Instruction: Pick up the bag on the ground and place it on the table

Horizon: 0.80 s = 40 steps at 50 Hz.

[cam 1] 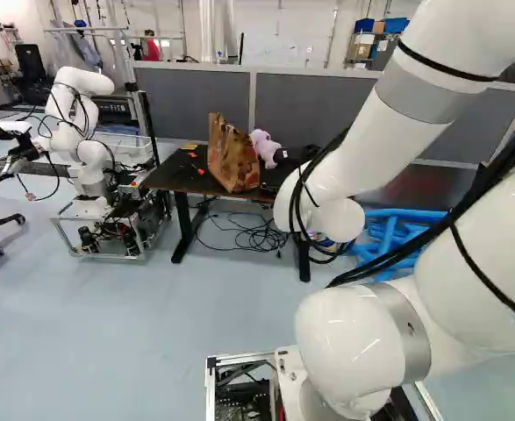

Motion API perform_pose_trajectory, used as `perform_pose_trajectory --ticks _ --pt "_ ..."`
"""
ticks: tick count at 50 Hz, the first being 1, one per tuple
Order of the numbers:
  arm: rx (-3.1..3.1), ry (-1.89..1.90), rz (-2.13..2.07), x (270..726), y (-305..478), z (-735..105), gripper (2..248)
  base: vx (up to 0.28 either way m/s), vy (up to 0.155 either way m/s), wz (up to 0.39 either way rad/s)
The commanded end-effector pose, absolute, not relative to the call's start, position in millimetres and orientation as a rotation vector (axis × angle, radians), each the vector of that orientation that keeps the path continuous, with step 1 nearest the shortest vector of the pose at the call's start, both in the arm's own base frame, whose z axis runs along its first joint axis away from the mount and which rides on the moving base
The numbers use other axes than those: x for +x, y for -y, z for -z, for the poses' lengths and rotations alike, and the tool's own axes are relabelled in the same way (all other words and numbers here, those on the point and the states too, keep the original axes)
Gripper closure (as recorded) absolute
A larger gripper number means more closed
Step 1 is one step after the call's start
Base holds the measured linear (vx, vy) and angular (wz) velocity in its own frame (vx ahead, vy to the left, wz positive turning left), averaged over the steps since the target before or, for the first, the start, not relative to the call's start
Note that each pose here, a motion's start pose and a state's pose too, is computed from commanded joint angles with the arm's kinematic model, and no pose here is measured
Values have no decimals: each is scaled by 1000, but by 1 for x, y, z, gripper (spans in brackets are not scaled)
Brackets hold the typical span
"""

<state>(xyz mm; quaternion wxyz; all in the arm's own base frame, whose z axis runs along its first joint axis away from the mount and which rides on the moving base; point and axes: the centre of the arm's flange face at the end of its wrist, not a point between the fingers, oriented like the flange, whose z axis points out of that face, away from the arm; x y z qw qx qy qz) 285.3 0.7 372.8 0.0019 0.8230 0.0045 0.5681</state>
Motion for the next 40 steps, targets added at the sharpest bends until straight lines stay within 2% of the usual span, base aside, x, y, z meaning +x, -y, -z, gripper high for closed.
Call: perform_pose_trajectory --ticks 40 --pt "2558 0 -1824 270 0 -366 3 0 0 0"
